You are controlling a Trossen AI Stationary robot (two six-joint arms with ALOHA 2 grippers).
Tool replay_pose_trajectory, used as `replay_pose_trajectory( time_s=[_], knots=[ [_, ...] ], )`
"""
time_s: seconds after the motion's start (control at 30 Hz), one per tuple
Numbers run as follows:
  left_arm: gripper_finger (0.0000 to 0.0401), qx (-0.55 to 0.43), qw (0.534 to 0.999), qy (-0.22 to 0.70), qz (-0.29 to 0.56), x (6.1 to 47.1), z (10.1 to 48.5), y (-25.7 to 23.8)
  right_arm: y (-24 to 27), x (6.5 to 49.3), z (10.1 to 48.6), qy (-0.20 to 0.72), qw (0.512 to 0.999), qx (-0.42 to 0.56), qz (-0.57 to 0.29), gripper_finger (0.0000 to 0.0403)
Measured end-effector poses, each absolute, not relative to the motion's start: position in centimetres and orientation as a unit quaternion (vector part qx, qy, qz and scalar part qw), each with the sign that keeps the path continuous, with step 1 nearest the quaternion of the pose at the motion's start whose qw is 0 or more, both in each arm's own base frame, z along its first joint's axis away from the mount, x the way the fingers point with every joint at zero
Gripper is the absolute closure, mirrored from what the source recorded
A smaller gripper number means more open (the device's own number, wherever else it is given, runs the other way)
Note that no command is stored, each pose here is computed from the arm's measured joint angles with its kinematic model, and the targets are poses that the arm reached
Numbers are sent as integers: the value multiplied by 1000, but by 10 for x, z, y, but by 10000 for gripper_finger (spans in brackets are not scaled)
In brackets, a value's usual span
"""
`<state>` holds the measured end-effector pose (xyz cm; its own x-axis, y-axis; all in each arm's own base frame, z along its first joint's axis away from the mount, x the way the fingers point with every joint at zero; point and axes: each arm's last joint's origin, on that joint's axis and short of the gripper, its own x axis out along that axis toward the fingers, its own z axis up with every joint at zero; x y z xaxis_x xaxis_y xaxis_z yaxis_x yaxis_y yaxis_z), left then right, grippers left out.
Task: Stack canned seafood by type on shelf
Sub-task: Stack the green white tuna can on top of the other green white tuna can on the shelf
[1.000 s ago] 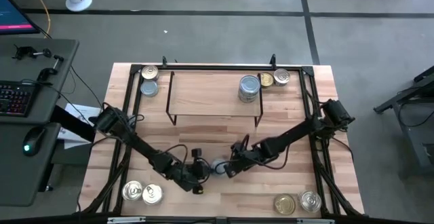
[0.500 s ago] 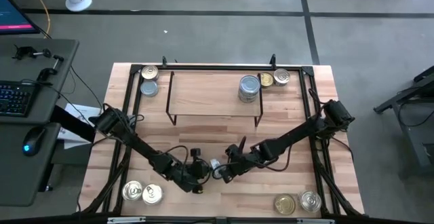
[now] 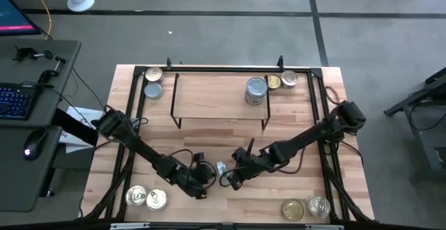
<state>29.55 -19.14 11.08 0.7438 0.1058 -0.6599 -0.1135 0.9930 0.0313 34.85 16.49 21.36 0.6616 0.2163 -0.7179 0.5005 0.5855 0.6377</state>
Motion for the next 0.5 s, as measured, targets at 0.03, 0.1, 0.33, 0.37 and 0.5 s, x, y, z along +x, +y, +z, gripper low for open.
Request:
replay_pose_trajectory(
  time_s=[0.03, 0.1, 0.33, 0.37, 0.5],
  knots=[
    [401, -21, 928, 368, 59, 292, 114, -190, 166, 348, 223, 402, 800, 434, -93, 403],
    [401, -29, 917, 392, 70, 285, 120, -185, 170, 350, 240, 400, 813, 413, -96, 403],
    [401, -77, 920, 376, 78, 243, 146, -168, 175, 376, 283, 428, 827, 339, -134, 403],
    [401, -81, 921, 373, 82, 236, 148, -164, 175, 380, 284, 440, 825, 319, -155, 403],
    [401, -103, 929, 342, 96, 218, 161, -148, 175, 400, 280, 463, 813, 282, -213, 397]
  ],
)
